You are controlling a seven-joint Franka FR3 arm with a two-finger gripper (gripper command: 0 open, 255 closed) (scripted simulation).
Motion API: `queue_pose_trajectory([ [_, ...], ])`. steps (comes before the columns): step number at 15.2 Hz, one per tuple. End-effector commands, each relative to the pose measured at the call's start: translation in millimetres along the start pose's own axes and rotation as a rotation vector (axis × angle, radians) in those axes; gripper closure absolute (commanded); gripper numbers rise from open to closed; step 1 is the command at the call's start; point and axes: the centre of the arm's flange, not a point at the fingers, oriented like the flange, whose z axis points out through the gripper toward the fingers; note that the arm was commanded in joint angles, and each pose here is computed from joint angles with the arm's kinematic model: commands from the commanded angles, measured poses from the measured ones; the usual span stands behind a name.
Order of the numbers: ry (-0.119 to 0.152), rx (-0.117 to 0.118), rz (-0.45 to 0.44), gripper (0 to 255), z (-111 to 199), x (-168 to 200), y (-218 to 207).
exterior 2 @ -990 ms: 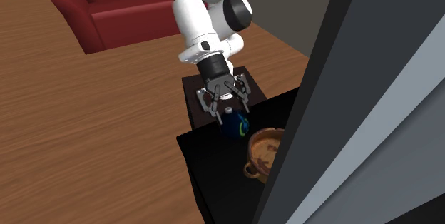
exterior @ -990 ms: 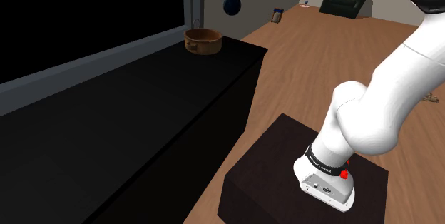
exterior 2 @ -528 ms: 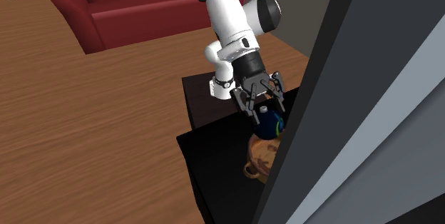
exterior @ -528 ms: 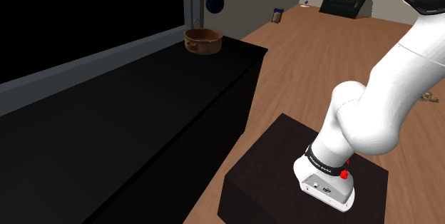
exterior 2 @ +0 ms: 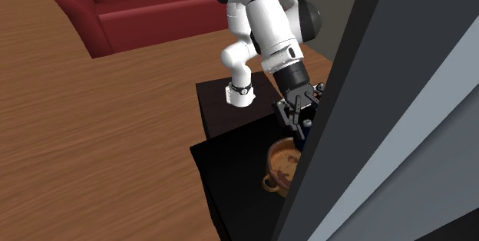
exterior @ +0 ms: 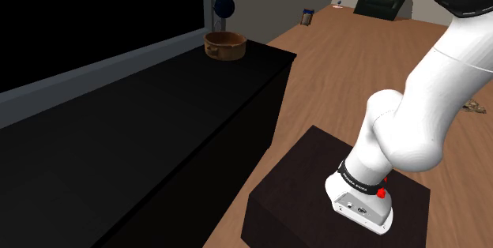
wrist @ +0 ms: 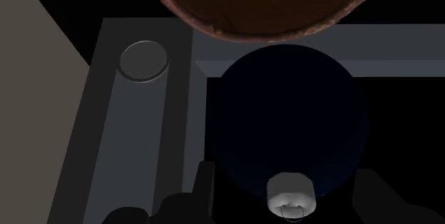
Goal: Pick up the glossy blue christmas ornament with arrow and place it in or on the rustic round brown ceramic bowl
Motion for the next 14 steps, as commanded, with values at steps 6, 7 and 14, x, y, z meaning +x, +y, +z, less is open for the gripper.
queue_pose_trajectory([
  [6, 0.001, -0.001, 0.0, 255, 24, -29, 1],
  [7, 0.001, -0.001, 0.0, 255, 28, -33, 1],
  [14, 0.001, -0.001, 0.0, 255, 51, -59, 3],
])
